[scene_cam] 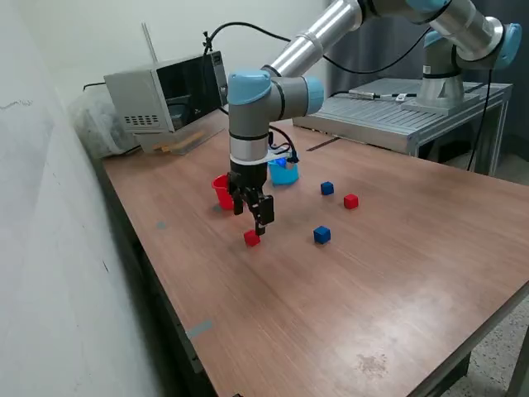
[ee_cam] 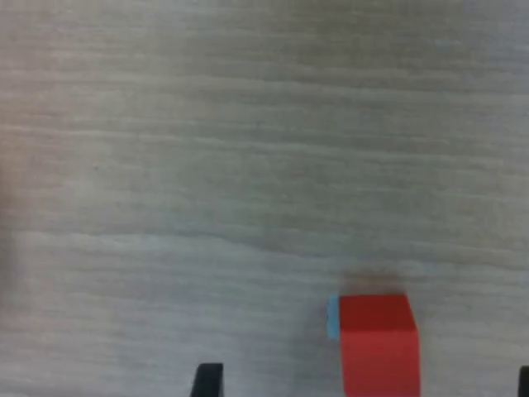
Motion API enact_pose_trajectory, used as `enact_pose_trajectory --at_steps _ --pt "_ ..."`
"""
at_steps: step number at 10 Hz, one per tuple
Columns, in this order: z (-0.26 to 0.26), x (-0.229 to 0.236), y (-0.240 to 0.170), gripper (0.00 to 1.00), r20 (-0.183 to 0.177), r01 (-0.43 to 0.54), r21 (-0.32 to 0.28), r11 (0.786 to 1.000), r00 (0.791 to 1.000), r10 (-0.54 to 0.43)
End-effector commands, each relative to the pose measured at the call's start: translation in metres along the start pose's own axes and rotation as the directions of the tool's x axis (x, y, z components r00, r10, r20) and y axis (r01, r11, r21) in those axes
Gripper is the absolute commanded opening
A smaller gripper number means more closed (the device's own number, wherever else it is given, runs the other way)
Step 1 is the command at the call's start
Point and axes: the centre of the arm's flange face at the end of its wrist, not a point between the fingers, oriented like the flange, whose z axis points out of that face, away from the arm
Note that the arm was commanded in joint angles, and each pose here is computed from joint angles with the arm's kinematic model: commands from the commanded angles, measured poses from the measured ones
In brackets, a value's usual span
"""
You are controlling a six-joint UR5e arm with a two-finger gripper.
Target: Place red objects in the red bin, and blue objects in the blue bin.
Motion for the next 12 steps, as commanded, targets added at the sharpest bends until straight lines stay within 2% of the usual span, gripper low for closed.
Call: enact_pose_trajectory --at_steps 1,12 --pt "0.014 0.0019 -0.0058 1.0 -0.021 0.001 0.024 1.0 1.0 -0.001" --pt "0.0108 0.0093 -0.0061 1.0 -0.023 0.004 0.019 1.0 1.0 -0.003"
